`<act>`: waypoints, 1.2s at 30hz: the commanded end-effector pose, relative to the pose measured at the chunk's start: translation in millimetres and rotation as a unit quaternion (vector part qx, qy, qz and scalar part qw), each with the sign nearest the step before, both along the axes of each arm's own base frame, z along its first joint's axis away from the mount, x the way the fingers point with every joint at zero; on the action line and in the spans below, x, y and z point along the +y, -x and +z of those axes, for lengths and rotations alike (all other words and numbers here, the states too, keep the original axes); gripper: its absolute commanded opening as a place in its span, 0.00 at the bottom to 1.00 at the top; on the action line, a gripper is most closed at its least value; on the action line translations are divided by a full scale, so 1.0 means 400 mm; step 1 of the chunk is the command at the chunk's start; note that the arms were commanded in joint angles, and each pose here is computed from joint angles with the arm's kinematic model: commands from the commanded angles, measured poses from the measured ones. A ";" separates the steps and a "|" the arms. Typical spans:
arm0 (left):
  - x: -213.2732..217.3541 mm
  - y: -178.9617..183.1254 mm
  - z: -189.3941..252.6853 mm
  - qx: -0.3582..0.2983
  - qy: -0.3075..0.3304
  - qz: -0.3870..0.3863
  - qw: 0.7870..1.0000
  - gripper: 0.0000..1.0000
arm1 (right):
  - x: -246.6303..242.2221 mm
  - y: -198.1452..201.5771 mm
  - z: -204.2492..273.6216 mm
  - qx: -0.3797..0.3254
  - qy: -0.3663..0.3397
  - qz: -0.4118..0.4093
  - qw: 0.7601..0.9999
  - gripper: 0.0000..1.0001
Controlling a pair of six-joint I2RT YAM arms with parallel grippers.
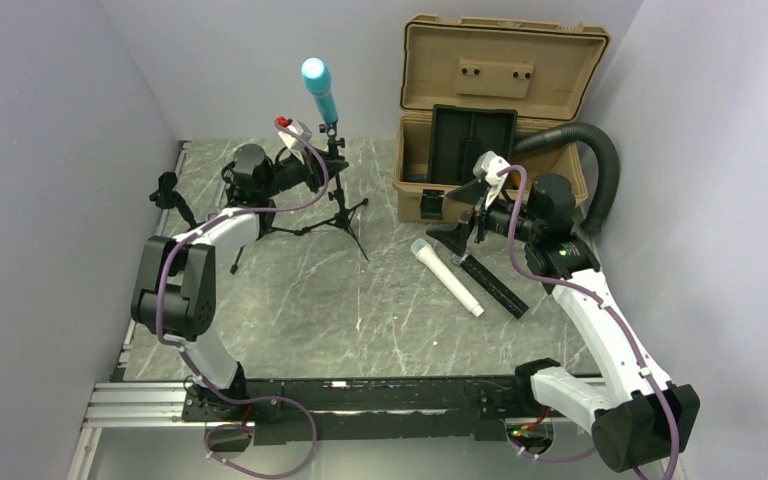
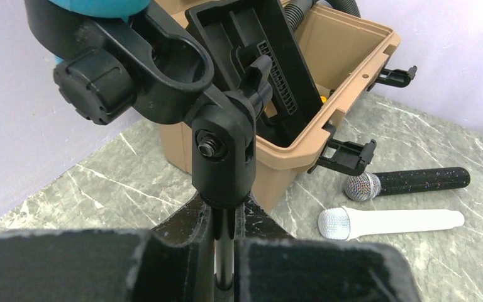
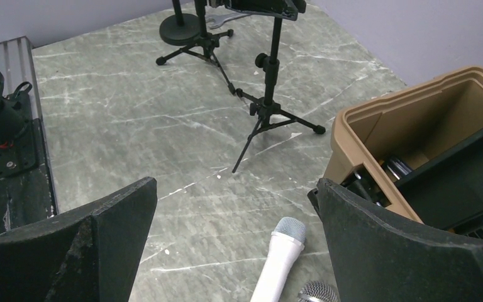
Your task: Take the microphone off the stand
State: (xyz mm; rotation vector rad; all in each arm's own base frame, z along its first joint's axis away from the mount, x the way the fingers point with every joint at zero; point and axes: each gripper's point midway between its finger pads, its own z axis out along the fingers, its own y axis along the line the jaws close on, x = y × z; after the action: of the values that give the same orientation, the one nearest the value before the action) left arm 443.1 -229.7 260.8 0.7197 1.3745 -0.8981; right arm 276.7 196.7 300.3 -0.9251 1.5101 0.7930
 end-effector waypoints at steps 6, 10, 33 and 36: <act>-0.014 0.101 0.077 -0.025 0.008 -0.035 0.999 0.00 | 0.004 0.008 0.036 -0.026 -0.010 0.010 1.000 1.00; -0.032 0.140 0.078 -0.022 0.002 -0.051 0.998 0.00 | 0.004 0.010 0.040 -0.028 -0.012 0.010 0.999 1.00; -0.114 0.452 0.012 -0.039 -0.039 -0.168 0.984 0.00 | 0.067 0.063 0.059 -0.036 -0.017 0.091 0.995 0.96; -0.114 0.493 0.005 -0.041 -0.042 -0.188 0.980 0.00 | 0.087 0.070 0.075 -0.047 -0.007 0.104 0.993 0.96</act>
State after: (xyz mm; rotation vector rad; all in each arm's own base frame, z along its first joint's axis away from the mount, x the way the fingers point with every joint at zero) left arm 275.2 -272.8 254.6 1.0031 1.3037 -1.0496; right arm 253.7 220.1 296.8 -1.0309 1.4660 0.9147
